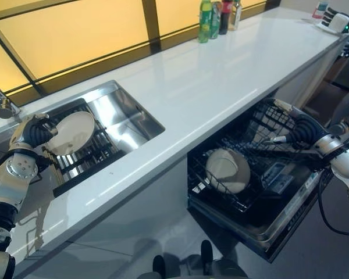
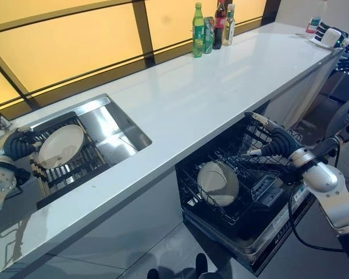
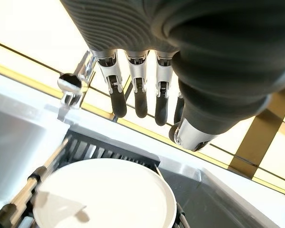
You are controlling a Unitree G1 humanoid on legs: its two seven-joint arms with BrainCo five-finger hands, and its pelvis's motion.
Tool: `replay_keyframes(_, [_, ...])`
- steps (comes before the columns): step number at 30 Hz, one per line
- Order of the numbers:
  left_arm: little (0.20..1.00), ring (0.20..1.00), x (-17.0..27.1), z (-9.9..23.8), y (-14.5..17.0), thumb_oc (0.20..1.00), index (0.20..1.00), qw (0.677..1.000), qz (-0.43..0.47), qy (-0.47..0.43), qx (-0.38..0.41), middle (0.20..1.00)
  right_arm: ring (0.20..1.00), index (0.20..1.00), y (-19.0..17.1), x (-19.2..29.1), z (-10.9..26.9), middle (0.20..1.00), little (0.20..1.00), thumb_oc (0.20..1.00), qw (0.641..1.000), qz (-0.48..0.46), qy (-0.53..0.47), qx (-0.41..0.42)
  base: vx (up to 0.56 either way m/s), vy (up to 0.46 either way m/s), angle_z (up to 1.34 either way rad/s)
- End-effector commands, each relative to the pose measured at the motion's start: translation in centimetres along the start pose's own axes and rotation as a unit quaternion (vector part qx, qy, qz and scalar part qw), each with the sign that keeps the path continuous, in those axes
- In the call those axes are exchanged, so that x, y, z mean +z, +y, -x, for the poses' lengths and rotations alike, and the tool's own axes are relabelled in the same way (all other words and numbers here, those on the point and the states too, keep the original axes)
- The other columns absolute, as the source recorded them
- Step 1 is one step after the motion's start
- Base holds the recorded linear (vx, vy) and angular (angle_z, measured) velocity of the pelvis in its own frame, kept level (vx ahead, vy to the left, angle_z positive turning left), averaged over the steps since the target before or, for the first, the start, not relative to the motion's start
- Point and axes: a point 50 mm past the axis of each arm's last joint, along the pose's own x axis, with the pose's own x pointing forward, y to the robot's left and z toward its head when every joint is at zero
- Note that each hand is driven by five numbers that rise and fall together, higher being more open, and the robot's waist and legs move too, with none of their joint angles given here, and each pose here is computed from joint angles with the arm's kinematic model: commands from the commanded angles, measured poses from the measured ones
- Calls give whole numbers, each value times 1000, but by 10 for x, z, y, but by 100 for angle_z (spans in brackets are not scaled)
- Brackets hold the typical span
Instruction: Pick up plates and place into dishwasher.
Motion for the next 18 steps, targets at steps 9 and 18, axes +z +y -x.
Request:
replay_keyframes(9, [1000,1000,-15,6,-11,1000,1000,996,-41,33,-66,1000,1000,1000,0,19,-6,1000,1000,1000,999,-5,-50,6,26,1,1])
replay_keyframes(18, [1000,1000,-22,1,-31,1000,1000,991,-57,74,-95,1000,1000,1000,3,15,-10,1000,1000,1000,999,-3,-42,20,21,18,-1])
